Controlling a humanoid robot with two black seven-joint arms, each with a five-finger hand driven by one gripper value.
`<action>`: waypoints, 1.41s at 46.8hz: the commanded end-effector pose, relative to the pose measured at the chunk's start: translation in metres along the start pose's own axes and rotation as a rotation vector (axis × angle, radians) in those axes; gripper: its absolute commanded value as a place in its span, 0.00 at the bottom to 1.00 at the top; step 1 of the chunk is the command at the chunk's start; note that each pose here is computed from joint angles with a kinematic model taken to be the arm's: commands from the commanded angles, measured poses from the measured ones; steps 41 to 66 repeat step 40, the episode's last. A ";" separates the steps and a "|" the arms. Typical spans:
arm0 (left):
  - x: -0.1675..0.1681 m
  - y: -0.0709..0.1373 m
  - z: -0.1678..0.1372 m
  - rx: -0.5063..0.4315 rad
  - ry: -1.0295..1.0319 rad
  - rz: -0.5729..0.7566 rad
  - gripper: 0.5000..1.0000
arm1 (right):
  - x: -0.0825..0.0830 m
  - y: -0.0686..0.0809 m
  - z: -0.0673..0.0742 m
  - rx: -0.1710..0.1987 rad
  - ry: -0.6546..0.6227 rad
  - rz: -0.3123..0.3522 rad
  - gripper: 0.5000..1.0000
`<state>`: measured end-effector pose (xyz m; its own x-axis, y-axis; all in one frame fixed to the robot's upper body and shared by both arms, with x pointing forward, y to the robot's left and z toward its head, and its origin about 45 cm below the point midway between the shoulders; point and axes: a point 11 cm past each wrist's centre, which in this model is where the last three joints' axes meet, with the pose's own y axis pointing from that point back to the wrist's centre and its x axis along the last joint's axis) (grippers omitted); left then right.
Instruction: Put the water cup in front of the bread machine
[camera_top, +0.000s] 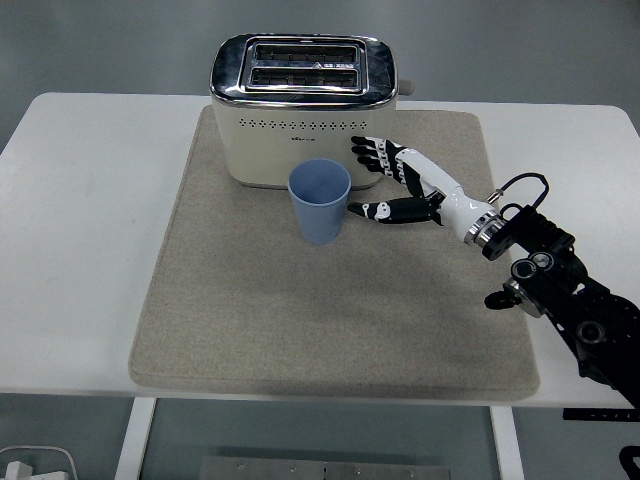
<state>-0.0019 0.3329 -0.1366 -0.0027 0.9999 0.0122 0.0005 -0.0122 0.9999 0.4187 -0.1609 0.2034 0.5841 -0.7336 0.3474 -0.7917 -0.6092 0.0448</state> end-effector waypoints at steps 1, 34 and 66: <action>0.000 0.000 0.000 0.000 0.000 0.000 0.99 | 0.009 0.009 0.005 -0.011 0.008 0.006 0.84; 0.000 0.000 0.000 0.000 0.000 0.000 1.00 | 0.123 0.111 0.056 -0.069 -0.484 0.390 0.84; 0.000 0.000 0.000 0.000 0.000 0.000 0.99 | 0.119 0.107 0.057 -0.069 -0.496 0.422 0.84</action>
